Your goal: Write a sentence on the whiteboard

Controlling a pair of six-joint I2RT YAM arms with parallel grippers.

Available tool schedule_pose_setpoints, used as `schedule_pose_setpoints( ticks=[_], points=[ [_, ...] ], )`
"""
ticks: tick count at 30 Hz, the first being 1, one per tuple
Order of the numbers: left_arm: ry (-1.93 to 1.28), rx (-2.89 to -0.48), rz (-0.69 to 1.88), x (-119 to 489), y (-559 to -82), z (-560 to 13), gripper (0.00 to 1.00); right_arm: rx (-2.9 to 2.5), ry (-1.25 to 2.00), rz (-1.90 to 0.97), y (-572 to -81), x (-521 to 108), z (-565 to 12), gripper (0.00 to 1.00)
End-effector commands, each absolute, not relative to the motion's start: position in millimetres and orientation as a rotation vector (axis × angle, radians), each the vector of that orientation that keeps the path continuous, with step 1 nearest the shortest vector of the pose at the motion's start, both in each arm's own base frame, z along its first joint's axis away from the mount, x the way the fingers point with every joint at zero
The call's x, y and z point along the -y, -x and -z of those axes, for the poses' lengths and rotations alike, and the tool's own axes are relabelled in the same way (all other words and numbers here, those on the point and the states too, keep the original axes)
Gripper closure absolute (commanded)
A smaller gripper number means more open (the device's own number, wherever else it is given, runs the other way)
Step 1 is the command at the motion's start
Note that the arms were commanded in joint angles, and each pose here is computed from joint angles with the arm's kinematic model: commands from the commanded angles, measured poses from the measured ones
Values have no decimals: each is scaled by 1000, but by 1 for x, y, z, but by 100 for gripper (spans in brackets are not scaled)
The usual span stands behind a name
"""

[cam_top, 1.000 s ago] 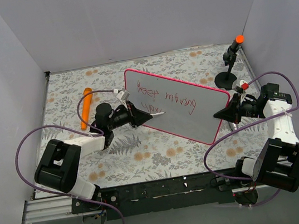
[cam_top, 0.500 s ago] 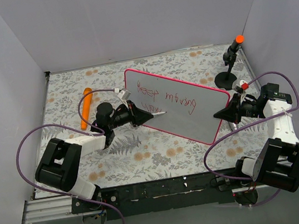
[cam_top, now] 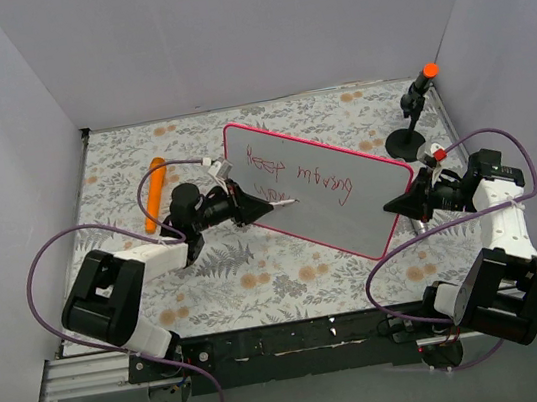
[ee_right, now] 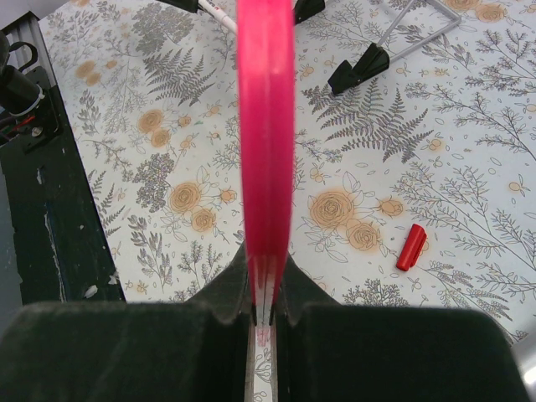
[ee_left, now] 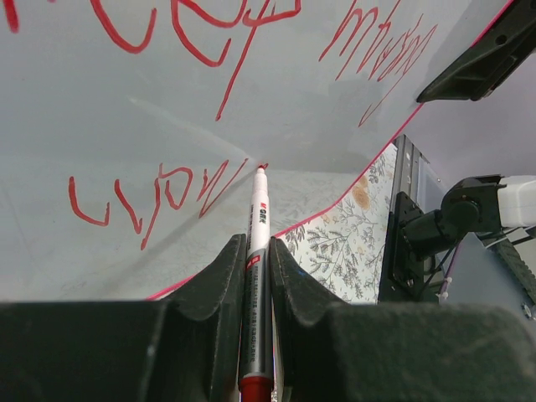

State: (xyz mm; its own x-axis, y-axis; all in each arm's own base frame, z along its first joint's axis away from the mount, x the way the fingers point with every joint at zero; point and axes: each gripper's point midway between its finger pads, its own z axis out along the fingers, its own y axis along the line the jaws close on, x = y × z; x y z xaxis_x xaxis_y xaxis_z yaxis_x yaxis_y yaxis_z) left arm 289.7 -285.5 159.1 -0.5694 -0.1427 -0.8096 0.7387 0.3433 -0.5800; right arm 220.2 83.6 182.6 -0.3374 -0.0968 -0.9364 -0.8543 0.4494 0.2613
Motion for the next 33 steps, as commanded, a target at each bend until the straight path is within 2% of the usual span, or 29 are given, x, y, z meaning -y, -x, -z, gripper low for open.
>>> schedule_pose_setpoints(
  ticks=[1, 19, 33],
  points=[
    [-514, -1703, 1286, 277, -301, -183, 100, -1767, 883, -928, -220, -79, -172, 99],
    [-494, -1796, 1276, 264, -294, -151, 100, -1766, 884, -926, -220, -79, -172, 99],
    [-537, -1801, 1344, 279, -294, -151, 100, -1766, 884, -926, -220, -79, -172, 99]
  ],
)
